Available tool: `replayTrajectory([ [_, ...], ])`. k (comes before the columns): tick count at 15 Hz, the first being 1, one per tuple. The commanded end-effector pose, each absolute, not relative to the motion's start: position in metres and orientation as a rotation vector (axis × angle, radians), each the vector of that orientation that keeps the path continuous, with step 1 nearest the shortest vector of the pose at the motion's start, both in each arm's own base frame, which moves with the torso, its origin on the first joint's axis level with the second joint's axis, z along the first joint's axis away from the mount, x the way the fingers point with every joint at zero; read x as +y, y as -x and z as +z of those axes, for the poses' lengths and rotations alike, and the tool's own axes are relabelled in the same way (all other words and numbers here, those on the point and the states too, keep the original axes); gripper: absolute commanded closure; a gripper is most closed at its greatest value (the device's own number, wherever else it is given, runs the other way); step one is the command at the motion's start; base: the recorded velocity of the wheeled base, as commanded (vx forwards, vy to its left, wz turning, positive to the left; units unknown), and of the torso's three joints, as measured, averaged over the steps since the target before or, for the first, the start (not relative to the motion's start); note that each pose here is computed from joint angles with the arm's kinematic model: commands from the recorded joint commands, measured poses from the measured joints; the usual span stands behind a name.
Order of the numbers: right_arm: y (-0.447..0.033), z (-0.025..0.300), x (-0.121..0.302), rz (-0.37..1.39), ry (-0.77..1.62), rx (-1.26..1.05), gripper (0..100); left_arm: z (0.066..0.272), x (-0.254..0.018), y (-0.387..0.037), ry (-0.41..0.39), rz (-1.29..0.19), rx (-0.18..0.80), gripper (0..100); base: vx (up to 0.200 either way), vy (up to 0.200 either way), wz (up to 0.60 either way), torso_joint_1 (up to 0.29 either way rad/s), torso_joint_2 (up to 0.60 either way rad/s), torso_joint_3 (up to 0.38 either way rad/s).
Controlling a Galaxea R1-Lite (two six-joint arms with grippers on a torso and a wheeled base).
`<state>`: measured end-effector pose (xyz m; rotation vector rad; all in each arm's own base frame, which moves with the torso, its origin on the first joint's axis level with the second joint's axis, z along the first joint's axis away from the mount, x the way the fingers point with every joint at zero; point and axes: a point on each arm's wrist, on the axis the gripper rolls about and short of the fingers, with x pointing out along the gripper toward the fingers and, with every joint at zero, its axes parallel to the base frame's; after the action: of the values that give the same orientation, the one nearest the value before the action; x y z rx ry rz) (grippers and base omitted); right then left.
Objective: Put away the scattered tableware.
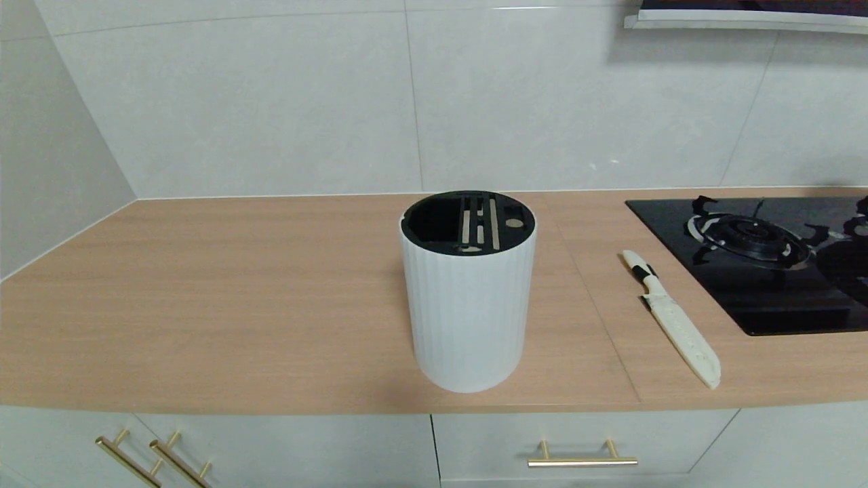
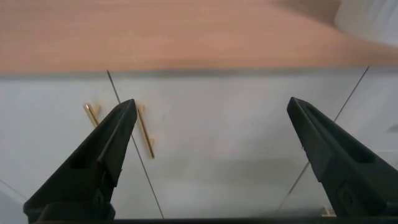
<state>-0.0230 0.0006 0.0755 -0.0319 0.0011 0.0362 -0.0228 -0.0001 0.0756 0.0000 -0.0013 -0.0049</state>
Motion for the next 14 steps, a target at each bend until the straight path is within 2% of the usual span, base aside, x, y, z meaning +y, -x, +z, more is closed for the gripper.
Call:
replayTrajectory([
  [1, 0.0229, 0.0754, 0.0006, 0.037, 0.032, 0.002, 0, 0.0757, -0.0002, 0.0227, 0.000, -0.005, 0.000, 0, 0.000, 0.000, 0.00, 0.242, -0.51, -0.281],
  [14, 0.0229, 0.0754, 0.0006, 0.037, 0.032, 0.002, 0, 0.0756, -0.0002, 0.0228, 0.000, -0.005, -0.002, 0, 0.000, 0.000, 0.00, 0.258, -0.55, -0.294],
])
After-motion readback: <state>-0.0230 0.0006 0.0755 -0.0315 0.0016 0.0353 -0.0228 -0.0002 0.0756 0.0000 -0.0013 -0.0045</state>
